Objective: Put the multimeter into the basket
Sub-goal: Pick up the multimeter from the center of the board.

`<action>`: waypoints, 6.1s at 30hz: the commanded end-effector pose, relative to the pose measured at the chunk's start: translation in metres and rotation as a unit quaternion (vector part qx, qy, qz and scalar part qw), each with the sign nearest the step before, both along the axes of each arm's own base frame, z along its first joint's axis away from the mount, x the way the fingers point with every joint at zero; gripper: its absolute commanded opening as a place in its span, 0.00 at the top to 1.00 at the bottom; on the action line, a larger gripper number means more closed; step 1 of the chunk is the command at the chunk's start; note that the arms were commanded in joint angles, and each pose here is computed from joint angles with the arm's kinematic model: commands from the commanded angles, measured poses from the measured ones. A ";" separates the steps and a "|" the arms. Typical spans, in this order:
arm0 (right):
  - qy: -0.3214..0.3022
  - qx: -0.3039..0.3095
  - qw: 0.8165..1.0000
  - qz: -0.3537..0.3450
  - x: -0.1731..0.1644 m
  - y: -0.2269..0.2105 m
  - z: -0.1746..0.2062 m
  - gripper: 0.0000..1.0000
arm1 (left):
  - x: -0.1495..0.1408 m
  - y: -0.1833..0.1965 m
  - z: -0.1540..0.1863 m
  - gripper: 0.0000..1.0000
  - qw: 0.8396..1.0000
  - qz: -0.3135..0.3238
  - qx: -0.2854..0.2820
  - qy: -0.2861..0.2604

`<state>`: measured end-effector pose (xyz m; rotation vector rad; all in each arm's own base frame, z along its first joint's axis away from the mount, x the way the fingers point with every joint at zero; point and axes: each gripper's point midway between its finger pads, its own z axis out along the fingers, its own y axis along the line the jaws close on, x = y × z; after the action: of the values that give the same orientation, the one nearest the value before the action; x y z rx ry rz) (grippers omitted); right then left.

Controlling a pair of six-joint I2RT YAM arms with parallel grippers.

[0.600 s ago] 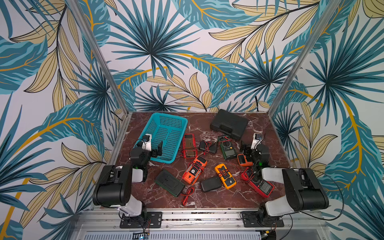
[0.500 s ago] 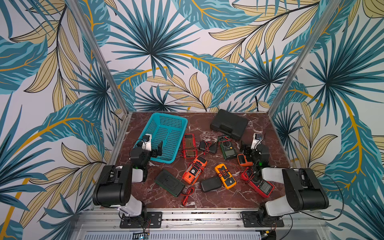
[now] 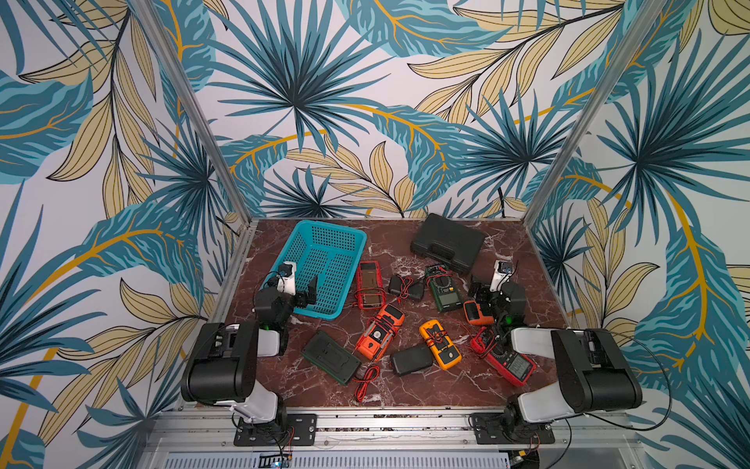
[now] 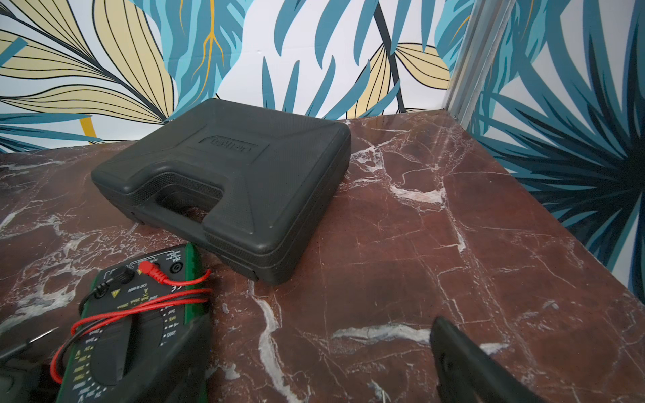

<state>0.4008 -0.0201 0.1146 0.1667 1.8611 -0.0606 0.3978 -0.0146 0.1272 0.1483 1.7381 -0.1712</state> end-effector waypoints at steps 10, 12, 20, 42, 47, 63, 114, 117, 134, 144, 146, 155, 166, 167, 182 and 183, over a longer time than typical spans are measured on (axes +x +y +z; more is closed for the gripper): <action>0.001 -0.003 1.000 -0.013 -0.004 -0.005 0.008 0.00 | -0.003 0.006 -0.001 0.00 1.000 0.011 -0.006 0.008; 0.006 -0.003 1.000 -0.022 -0.007 -0.007 0.013 0.00 | -0.005 0.010 0.008 0.00 1.000 0.024 -0.007 0.009; 0.042 0.018 0.996 -0.075 -0.017 -0.022 0.032 0.00 | -0.015 0.017 0.058 0.00 0.998 0.051 -0.024 -0.007; 0.245 0.133 0.960 0.038 -0.100 0.051 0.059 0.00 | -0.143 0.001 0.074 0.00 0.952 0.137 -0.239 0.130; 0.242 0.100 0.959 0.110 -0.122 0.096 0.072 0.00 | -0.175 0.013 0.083 0.00 0.944 0.168 -0.259 0.112; 0.265 0.062 0.894 0.356 -0.175 0.279 0.076 0.01 | -0.202 0.011 0.057 0.00 0.911 0.200 -0.310 0.184; 0.442 0.054 0.772 0.454 -0.190 0.476 -0.052 0.16 | -0.236 -0.039 -0.092 0.49 0.862 0.214 -0.241 0.390; 0.447 0.048 0.772 0.449 -0.189 0.475 -0.056 0.16 | -0.234 -0.044 -0.097 0.49 0.859 0.213 -0.247 0.395; 0.497 0.077 0.743 0.441 -0.203 0.481 -0.093 0.16 | -0.230 -0.056 -0.107 0.61 0.856 0.202 -0.244 0.408; 0.505 0.135 0.720 0.457 -0.206 0.498 -0.088 0.16 | -0.234 -0.059 -0.109 0.70 0.850 0.194 -0.278 0.404; 0.502 0.132 0.726 0.451 -0.203 0.494 -0.086 0.16 | -0.234 -0.059 -0.108 0.69 0.849 0.192 -0.282 0.403; 0.482 0.097 0.753 0.437 -0.186 0.470 -0.069 0.14 | -0.242 -0.048 -0.087 0.34 0.848 0.207 -0.285 0.396; 0.464 0.086 0.765 0.439 -0.191 0.450 -0.053 0.12 | -0.258 -0.039 -0.084 0.62 0.841 0.215 -0.279 0.410; 0.466 0.089 0.762 0.440 -0.194 0.450 -0.054 0.12 | -0.257 -0.041 -0.085 0.65 0.841 0.210 -0.281 0.412; 0.486 0.104 0.754 0.430 -0.227 0.447 -0.085 0.12 | -0.240 -0.084 -0.110 0.75 0.831 0.145 -0.299 0.447; 0.488 0.103 0.754 0.428 -0.226 0.448 -0.088 0.12 | -0.240 -0.084 -0.111 0.76 0.830 0.146 -0.299 0.448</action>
<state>0.1889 0.4453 0.0576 -0.7690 2.6703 0.9269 0.1552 -0.0923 0.0190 -0.8160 2.5081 -0.5854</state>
